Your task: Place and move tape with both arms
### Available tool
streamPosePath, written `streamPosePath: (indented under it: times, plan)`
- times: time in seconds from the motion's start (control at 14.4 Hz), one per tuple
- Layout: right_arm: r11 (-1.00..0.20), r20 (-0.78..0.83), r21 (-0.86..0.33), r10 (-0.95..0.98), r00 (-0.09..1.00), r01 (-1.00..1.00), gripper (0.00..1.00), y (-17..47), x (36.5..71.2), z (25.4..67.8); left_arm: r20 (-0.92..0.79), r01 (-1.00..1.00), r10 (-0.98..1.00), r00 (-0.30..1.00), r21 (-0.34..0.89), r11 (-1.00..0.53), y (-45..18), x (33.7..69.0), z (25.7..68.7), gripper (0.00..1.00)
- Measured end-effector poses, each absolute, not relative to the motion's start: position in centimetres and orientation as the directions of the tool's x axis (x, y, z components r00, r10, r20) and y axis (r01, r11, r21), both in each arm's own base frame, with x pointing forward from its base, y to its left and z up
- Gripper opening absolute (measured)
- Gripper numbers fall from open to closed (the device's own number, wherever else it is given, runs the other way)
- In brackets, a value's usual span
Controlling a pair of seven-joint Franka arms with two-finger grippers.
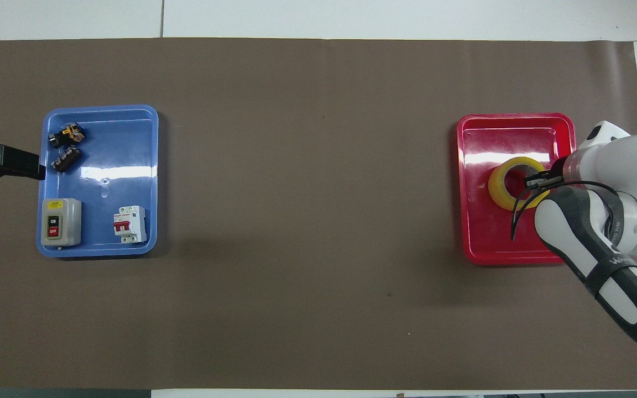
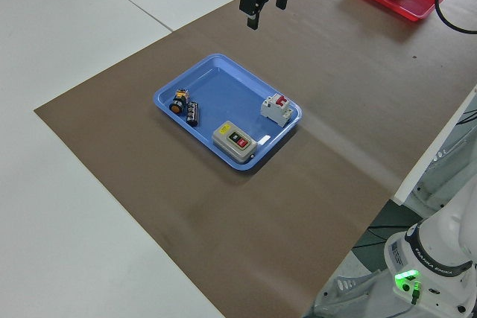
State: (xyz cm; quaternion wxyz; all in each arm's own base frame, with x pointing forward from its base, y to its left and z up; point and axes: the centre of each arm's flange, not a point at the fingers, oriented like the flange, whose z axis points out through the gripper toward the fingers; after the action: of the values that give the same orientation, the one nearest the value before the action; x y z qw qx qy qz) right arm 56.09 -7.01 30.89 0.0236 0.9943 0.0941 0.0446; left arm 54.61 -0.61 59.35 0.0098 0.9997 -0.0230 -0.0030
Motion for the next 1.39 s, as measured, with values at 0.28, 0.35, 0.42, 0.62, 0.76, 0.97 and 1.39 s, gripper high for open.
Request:
streamPosePath:
  times: [0.28,0.35,0.42,0.62,0.76,0.97,1.39]
  plan:
    - [-0.989,0.11,0.056,0.143,0.984,0.138,0.48,-6.8,56.8,31.9,-0.005,-0.046,-0.046,0.999,0.02,-0.999,-0.6,54.6,59.3,1.0]
    - [-0.991,0.117,0.055,0.129,0.985,0.124,0.58,-6.5,57.4,33.1,-0.005,-0.046,-0.046,0.999,0.02,-0.999,-0.6,54.6,59.3,1.0]
    - [-0.994,0.108,0.05,0.107,0.988,0.102,0.68,-5.9,58.1,34.8,-0.005,-0.046,-0.046,0.999,0.02,-0.999,-0.6,54.6,59.3,1.0]
    - [-0.999,0.08,0.043,0.001,0.997,-0.002,0.99,-2.4,60.5,42.4,-0.005,-0.046,-0.046,0.999,0.02,-0.999,-0.6,54.6,59.3,1.0]
    - [-0.997,0.083,0.056,-0.053,0.995,-0.057,1.0,-0.5,61.1,46.9,-0.005,-0.046,-0.046,0.999,0.02,-0.999,-0.6,54.6,59.3,1.0]
    - [-0.99,0.072,0.057,-0.124,0.99,-0.128,1.0,-0.1,60.3,53.8,-0.005,-0.046,-0.046,0.999,0.02,-0.999,-0.6,54.6,59.4,1.0]
    - [-0.982,0.033,0.063,-0.178,0.983,-0.18,1.0,-1.6,53.8,64.5,-0.005,-0.046,-0.046,0.999,0.02,-0.999,-0.6,54.6,59.4,1.0]
